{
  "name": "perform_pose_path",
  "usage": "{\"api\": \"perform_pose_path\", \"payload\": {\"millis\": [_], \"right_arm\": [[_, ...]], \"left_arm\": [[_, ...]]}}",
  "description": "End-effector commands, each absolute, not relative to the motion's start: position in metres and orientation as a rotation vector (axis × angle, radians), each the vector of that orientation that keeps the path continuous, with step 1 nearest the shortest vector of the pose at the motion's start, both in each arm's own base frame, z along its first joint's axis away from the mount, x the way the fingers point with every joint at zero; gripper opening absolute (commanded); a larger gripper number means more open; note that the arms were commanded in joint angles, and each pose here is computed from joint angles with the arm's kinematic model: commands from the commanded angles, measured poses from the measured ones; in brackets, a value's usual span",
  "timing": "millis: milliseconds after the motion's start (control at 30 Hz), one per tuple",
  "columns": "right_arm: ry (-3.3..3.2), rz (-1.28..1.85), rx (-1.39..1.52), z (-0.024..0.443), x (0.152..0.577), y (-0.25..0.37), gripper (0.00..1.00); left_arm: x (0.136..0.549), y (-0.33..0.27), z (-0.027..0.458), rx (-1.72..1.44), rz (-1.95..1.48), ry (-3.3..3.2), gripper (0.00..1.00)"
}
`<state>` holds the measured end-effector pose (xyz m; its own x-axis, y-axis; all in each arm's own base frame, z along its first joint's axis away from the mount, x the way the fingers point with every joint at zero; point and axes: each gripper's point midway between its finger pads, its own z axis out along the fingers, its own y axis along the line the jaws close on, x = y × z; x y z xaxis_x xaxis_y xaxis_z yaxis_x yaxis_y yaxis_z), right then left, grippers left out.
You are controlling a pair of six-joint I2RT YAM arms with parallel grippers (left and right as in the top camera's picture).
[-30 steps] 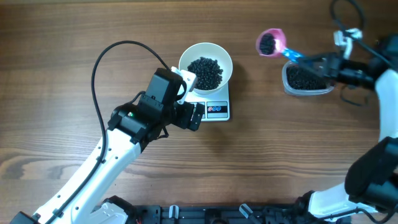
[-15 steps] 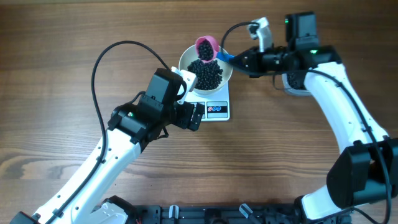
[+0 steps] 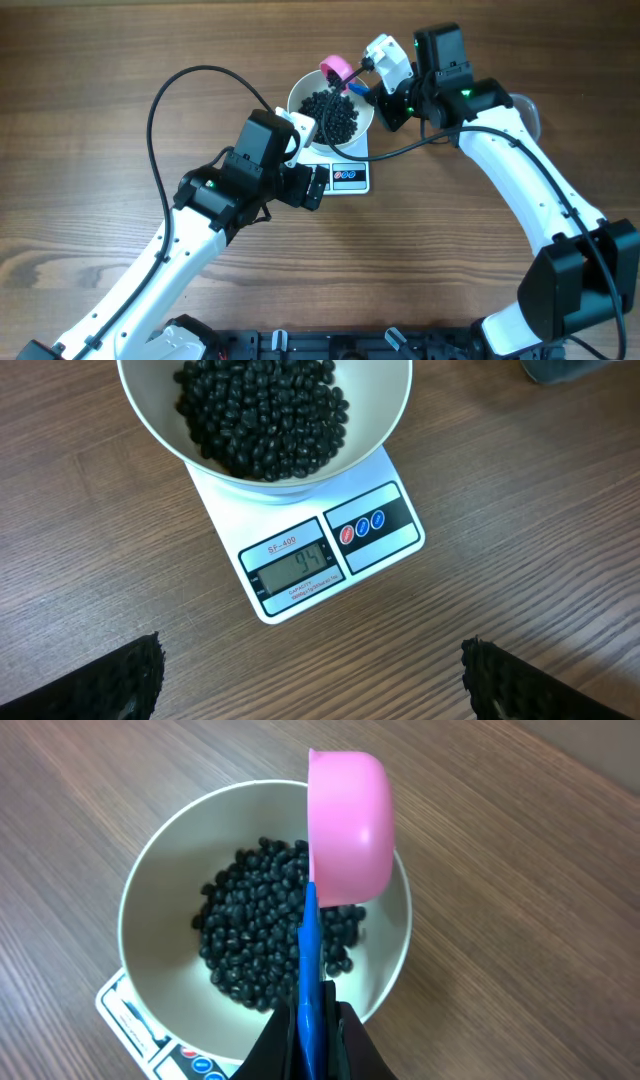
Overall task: Scoop item into bowl and weigh 150g on scale
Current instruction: 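Carry the scoop over the white bowl and tip beans in, then return the empty scoop to the bean tub with the right gripper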
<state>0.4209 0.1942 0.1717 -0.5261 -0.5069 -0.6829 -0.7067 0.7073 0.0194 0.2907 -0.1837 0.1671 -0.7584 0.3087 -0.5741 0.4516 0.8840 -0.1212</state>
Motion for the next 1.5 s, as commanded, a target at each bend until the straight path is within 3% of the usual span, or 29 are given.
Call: {"api": "perform_pose_path", "payload": {"millis": [0,500,633,667,733,867,933,1067,1233,1467], "right_arm": [[2.170,0.301,-0.958,0.198,0.419,0.189,0.04],[2.155,0.247,-1.070,0.197,0.401,0.206,0.04],[2.234,0.397,-0.811,0.207,0.404,0.213,0.04],[2.243,0.467,-0.621,0.222,0.412,0.211,0.04],[2.225,0.499,-0.505,0.239,0.416,0.202,0.04],[2.185,0.421,-0.363,0.278,0.412,0.142,0.04],[2.209,0.199,-0.194,0.289,0.408,0.074,0.04],[2.403,-0.159,-0.317,0.258,0.369,-0.007,0.04],[2.659,-0.274,-0.278,0.217,0.332,-0.037,0.04],[2.714,-0.351,-0.273,0.196,0.345,-0.048,0.04]], "left_arm": [[0.290,-0.183,0.164,0.537,-0.335,2.499,1.00],[0.290,-0.183,0.164,0.537,-0.335,2.499,1.00],[0.290,-0.183,0.164,0.537,-0.335,2.499,1.00],[0.290,-0.183,0.164,0.537,-0.335,2.499,1.00],[0.290,-0.183,0.164,0.537,-0.335,2.499,1.00],[0.290,-0.183,0.164,0.537,-0.335,2.499,1.00],[0.290,-0.183,0.164,0.537,-0.335,2.499,1.00],[0.290,-0.183,0.164,0.537,-0.335,2.499,1.00],[0.290,-0.183,0.164,0.537,-0.335,2.499,1.00],[0.290,-0.183,0.164,0.537,-0.335,2.499,1.00]]}}
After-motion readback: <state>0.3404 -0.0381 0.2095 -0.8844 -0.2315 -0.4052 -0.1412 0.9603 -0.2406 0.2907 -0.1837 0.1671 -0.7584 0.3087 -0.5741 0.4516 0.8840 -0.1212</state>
